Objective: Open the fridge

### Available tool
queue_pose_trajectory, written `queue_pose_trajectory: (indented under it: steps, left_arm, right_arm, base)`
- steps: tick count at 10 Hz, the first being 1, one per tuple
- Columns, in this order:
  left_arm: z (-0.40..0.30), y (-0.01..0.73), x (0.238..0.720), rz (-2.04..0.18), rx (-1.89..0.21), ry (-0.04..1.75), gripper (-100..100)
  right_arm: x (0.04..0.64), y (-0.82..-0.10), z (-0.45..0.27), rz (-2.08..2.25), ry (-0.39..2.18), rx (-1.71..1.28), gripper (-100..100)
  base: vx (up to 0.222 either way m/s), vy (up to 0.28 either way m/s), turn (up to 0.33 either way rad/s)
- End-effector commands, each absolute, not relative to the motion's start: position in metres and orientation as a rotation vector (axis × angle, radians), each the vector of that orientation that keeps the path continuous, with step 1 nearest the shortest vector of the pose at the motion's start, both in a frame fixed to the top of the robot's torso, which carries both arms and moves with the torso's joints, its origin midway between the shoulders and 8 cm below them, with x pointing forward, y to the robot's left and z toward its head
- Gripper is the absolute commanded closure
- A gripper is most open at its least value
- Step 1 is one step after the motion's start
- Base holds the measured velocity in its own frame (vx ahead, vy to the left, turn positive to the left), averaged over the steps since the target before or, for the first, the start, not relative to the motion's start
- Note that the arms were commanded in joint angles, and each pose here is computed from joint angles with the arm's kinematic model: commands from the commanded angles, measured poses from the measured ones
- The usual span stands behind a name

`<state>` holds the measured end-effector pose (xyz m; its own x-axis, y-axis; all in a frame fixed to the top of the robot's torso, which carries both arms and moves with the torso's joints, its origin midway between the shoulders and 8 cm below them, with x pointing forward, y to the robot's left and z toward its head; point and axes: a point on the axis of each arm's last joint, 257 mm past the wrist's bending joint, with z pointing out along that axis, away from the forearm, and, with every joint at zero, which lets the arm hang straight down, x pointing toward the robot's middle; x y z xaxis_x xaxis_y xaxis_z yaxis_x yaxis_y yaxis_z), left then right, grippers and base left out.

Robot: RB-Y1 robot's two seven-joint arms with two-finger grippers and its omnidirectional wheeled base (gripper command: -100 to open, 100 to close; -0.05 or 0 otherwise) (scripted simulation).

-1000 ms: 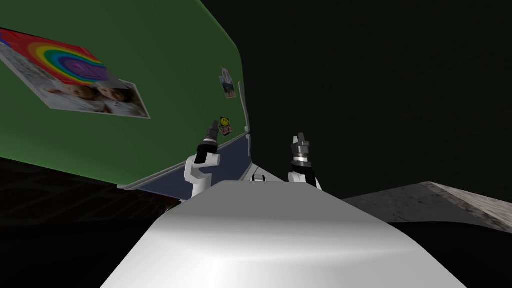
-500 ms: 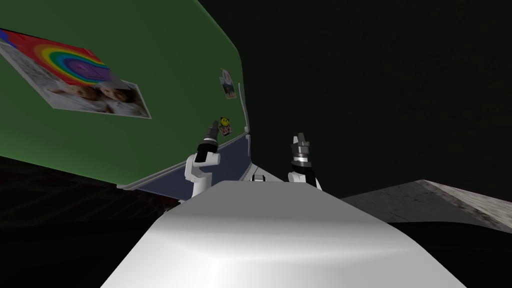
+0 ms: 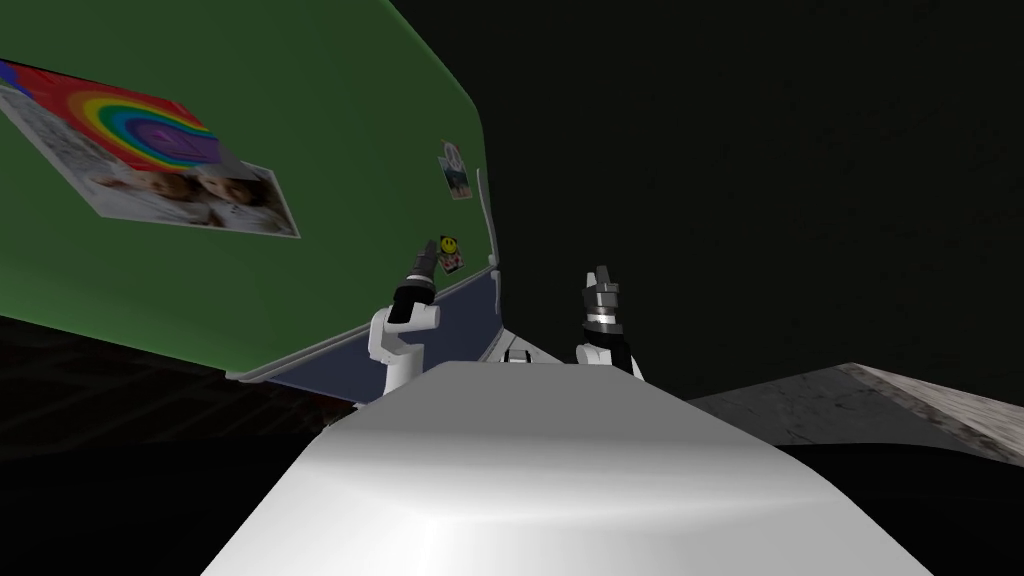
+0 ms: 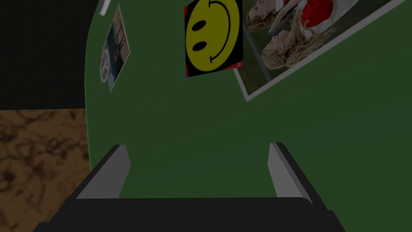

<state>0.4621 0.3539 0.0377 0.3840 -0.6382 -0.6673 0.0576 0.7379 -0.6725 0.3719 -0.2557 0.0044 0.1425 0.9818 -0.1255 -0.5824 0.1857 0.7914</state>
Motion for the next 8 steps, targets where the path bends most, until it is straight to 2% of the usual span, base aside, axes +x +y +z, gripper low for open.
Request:
queue_pose_trajectory:
  steps: [1, 5, 8]
  left_arm:
    - [0.061, 0.349, 0.464, -0.488, -0.573, 1.054, -100]
    - [0.041, 0.350, 0.466, -0.493, -0.624, 1.102, -100]
    - [0.042, 0.347, 0.472, -0.509, -0.646, 1.120, -100]
  right_arm:
    - [0.372, -0.256, 0.004, 1.258, 0.745, 0.668, 0]
    - [0.372, -0.256, 0.004, 1.258, 0.745, 0.669, 0]
    - [0.372, -0.256, 0.004, 1.258, 0.745, 0.668, 0]
  base:
    - [-0.033, 0.012, -0.012]
    - [-0.026, -0.011, 0.027]
    - [0.025, 0.001, -0.062]
